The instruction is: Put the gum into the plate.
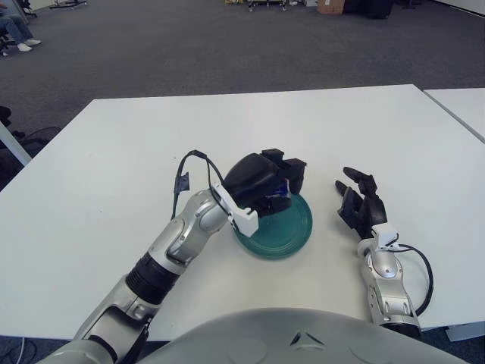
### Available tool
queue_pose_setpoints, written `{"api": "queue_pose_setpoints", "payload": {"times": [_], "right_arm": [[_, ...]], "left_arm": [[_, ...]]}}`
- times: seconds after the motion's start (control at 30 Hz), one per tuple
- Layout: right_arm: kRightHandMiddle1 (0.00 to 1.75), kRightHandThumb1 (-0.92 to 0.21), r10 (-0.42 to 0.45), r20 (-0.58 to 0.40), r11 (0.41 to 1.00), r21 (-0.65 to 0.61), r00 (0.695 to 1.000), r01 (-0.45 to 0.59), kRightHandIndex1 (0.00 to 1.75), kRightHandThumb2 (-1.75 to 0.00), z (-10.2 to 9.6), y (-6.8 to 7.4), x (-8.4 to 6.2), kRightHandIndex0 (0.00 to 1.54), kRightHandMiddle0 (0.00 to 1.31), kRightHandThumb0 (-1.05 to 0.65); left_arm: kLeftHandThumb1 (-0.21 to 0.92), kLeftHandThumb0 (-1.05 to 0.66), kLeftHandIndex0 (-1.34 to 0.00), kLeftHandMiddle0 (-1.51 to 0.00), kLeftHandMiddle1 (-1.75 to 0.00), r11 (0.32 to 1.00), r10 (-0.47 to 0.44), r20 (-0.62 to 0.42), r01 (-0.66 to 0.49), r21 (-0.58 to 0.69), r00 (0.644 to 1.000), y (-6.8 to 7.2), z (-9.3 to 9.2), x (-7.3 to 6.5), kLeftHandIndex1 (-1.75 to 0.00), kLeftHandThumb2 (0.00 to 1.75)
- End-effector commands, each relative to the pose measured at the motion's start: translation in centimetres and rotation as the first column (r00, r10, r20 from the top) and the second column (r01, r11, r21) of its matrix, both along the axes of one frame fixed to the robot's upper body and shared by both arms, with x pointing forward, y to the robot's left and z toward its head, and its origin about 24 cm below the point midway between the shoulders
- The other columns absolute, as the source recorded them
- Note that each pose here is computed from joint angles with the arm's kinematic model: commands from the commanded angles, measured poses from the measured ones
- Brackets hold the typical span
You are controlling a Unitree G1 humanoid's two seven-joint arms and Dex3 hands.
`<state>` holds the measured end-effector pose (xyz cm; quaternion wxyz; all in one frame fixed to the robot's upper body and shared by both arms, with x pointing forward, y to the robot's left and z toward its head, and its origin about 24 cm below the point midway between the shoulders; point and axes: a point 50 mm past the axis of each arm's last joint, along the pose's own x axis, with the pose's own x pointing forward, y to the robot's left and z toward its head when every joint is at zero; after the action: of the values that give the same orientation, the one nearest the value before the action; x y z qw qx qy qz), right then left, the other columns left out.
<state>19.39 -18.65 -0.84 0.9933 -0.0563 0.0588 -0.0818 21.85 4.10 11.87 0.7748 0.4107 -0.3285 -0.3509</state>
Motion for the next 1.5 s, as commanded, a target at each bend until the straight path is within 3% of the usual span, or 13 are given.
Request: {"api": "queue_pose_setpoints", "payload": {"times": [0.0, 0.17, 0.43, 1.17, 1.23, 1.33, 1.43, 1.47], "right_arm": [[0.73, -0.92, 0.006, -0.214, 0.999, 0.049, 0.977, 0.005, 0.02, -1.01, -3.3, 0.7, -2.2, 0.45, 0.0, -0.78], [0.71, -0.92, 0.005, -0.228, 0.997, 0.082, 0.974, 0.014, 0.0, -1.01, -3.4, 0.8, -2.3, 0.39, 0.0, -0.75], [0.78, -0.92, -0.004, -0.232, 0.984, 0.171, 0.973, 0.045, 0.01, -0.97, -3.9, 1.0, -2.1, 0.39, 0.0, -0.74], [0.82, -0.92, -0.013, -0.216, 0.988, 0.145, 0.976, 0.045, 0.02, -0.95, -4.4, 0.9, -2.1, 0.42, 0.0, -0.76], [0.81, -0.92, -0.016, -0.216, 0.988, 0.146, 0.976, 0.048, 0.02, -0.95, -4.4, 0.9, -2.1, 0.41, 0.0, -0.76], [0.8, -0.92, -0.018, -0.217, 0.987, 0.151, 0.976, 0.052, 0.01, -0.96, -4.4, 0.8, -2.1, 0.41, 0.0, -0.76], [0.79, -0.92, -0.019, -0.221, 0.986, 0.159, 0.975, 0.055, 0.01, -0.96, -4.5, 0.8, -2.2, 0.4, 0.0, -0.76], [0.78, -0.92, -0.019, -0.221, 0.986, 0.16, 0.975, 0.055, 0.01, -0.96, -4.5, 0.9, -2.2, 0.39, 0.0, -0.76]], "left_arm": [[0.26, -0.49, -0.65, -1.15, -1.75, 0.998, -0.037, -0.007, 0.037, 0.041, 0.999, 0.2, 0.0, -0.6, -1.75, 1.38], [0.23, -0.5, -0.68, -1.14, -1.75, 0.989, -0.091, -0.031, 0.094, 0.115, 0.995, -0.7, 0.5, -1.4, -1.75, 1.41], [0.2, -0.51, -0.7, -1.11, -1.75, 0.974, -0.137, -0.035, 0.141, 0.175, 0.99, -1.6, 0.3, -1.5, -1.75, 1.45], [0.24, -0.49, -0.66, -0.99, -1.75, 0.965, -0.104, -0.098, 0.125, 0.231, 0.99, -2.1, -1.3, -0.8, -1.75, 1.4], [0.13, -0.25, -0.65, -0.89, -1.75, 0.964, -0.107, -0.097, 0.127, 0.232, 0.989, -2.1, -1.4, -0.8, -1.75, 1.53], [0.12, -0.09, -0.61, -0.81, -1.75, 0.963, -0.114, -0.102, 0.135, 0.235, 0.988, -2.1, -1.6, -0.9, -1.66, 1.52], [0.31, -0.03, -0.49, -0.62, -1.75, 0.959, -0.128, -0.122, 0.154, 0.239, 0.984, -2.1, -2.1, -0.8, -1.64, 1.3], [0.42, -0.17, -0.47, -0.49, -1.75, 0.958, -0.13, -0.126, 0.158, 0.239, 0.983, -2.1, -2.3, -0.8, -1.64, 1.14]]}}
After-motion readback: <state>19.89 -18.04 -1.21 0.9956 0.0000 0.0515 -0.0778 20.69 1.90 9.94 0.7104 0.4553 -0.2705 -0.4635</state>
